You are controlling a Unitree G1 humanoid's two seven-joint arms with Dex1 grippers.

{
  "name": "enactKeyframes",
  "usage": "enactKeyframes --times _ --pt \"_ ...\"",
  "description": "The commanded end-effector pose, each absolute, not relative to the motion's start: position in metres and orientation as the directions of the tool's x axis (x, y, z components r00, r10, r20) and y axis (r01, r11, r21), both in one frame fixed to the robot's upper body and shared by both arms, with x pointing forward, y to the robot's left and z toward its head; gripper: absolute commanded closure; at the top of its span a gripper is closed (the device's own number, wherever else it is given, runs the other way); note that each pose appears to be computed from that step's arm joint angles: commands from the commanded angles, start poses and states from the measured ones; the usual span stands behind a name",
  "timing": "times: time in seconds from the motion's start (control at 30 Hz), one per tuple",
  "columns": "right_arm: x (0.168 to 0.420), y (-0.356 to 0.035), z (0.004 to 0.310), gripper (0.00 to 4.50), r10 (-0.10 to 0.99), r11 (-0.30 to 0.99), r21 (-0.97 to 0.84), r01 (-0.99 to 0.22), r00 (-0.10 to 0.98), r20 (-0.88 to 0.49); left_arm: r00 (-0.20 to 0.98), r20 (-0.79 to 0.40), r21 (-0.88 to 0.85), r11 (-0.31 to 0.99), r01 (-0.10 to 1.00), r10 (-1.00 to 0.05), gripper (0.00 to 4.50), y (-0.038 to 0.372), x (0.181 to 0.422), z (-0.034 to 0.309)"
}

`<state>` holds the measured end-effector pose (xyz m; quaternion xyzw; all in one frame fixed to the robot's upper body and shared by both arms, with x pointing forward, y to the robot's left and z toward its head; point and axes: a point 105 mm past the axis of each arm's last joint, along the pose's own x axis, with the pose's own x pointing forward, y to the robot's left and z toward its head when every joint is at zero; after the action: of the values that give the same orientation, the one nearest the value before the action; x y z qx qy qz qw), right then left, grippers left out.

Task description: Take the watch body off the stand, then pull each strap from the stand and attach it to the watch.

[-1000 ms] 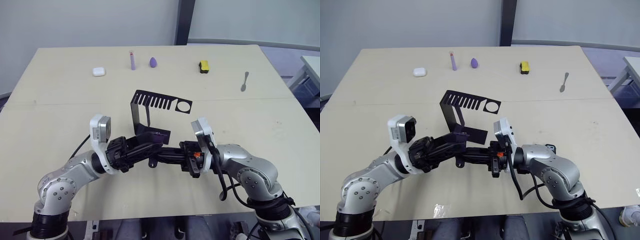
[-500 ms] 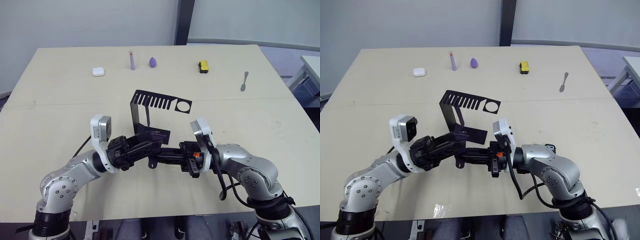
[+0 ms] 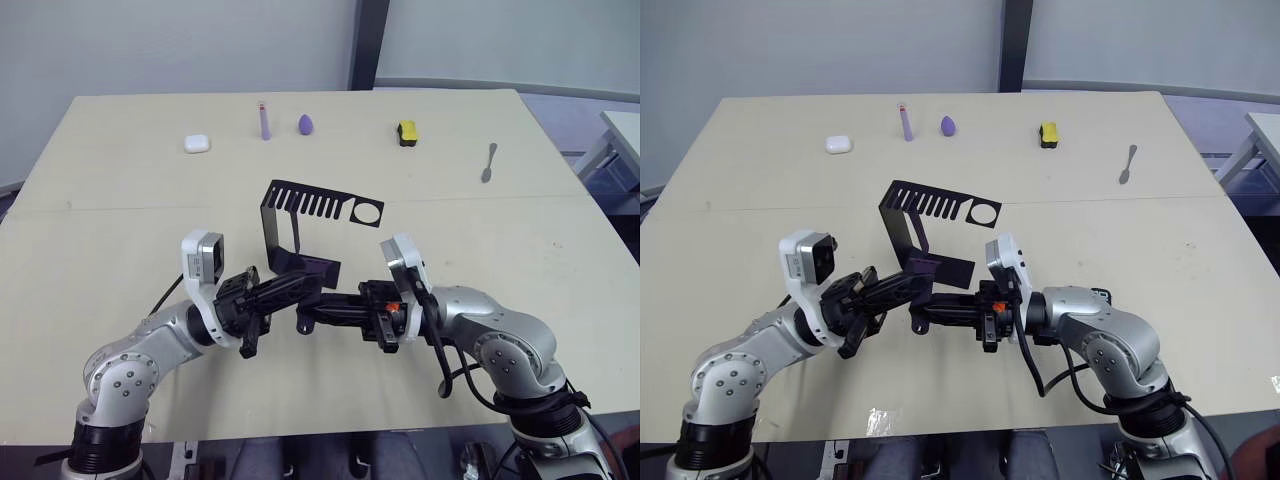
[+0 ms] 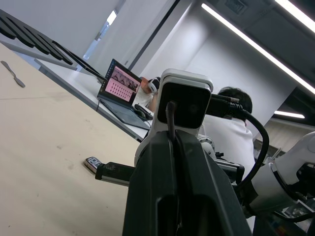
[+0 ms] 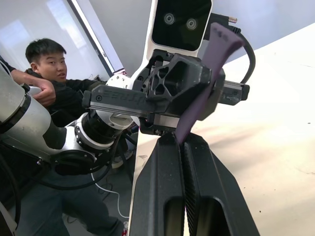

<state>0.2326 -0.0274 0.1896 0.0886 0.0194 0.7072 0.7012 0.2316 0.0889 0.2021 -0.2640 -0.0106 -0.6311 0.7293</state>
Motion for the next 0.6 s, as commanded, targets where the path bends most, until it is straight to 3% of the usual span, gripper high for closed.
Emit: enactKeyframes --times 0.03,0.17,0.27,0.33,0.6 --pt "0.2255 -0.0264 0.1984 4.5 0.992 -0.047 0.125 -0.991 -0.032 0.12 0.181 0.366 -0.338 0.051 0.94 -0.913 4.4 0.0875 0.2276 0.2081" --pt "0.2249 -0.0269 0.1976 4.5 0.992 -0.05 0.127 -0.991 -0.034 0.118 0.189 0.365 -0.367 0.046 0.929 -0.911 4.4 0.0876 0.2279 0.2065" --pt "0.2246 -0.0273 0.1974 4.5 0.992 -0.05 0.128 -0.991 -0.034 0.118 0.206 0.337 -0.361 0.076 0.93 -0.919 3.56 0.0861 0.2298 0.2032" --pt "0.2244 -0.0275 0.1973 4.5 0.992 -0.049 0.128 -0.991 -0.034 0.118 0.201 0.339 -0.35 0.075 0.934 -0.919 2.66 0.0857 0.2293 0.204" --pt "0.2242 -0.0283 0.1962 4.5 0.993 -0.048 0.129 -0.99 -0.033 0.116 0.192 0.367 -0.359 0.052 0.932 -0.91 2.66 0.0861 0.2296 0.2076"
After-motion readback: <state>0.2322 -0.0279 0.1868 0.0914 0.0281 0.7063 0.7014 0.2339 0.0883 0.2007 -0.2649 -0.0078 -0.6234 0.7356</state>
